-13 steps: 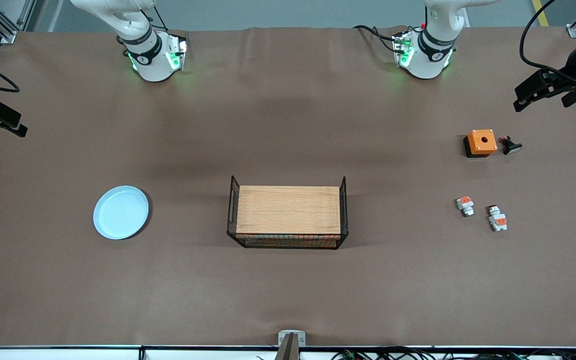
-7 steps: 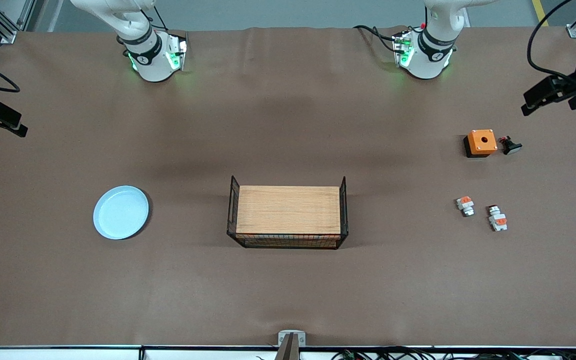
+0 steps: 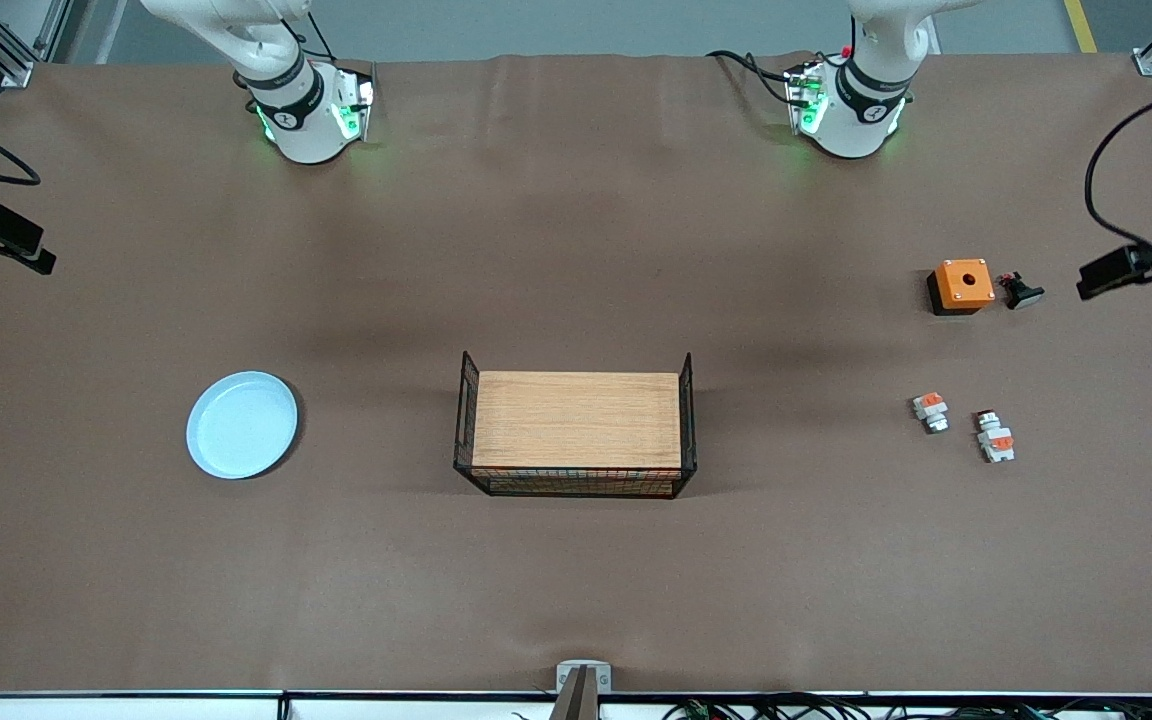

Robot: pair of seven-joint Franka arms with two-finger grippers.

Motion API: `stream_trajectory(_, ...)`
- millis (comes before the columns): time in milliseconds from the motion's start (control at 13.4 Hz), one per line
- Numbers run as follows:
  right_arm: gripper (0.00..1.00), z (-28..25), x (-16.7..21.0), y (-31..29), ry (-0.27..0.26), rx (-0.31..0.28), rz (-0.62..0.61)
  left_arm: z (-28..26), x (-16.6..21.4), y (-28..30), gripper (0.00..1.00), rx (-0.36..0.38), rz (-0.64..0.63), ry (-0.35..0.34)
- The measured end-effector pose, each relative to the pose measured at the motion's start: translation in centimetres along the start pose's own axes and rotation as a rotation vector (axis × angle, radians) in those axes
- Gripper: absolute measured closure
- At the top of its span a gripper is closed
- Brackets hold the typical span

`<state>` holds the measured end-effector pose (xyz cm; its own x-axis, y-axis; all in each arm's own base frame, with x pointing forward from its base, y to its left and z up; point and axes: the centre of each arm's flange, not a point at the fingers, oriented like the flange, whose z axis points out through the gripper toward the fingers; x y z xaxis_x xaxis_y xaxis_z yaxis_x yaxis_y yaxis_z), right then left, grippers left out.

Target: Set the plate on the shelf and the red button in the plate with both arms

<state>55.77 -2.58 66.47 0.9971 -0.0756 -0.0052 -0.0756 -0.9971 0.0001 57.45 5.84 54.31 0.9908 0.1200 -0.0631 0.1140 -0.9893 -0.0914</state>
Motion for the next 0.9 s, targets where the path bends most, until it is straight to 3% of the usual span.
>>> stream_trajectory(597, 0.0, 0.1, 0.1, -0.1, -0.003, 0.0, -0.003, 20.7, 2.7, -0.4, 0.0, -0.057, -0.008, 0.128)
stream_trajectory(896, 0.0, 2.8, 1.3, -0.1, -0.033, -0.002, -0.002, 30.5, 3.9, -2.0, 0.02, -0.1, -0.042, 0.114)
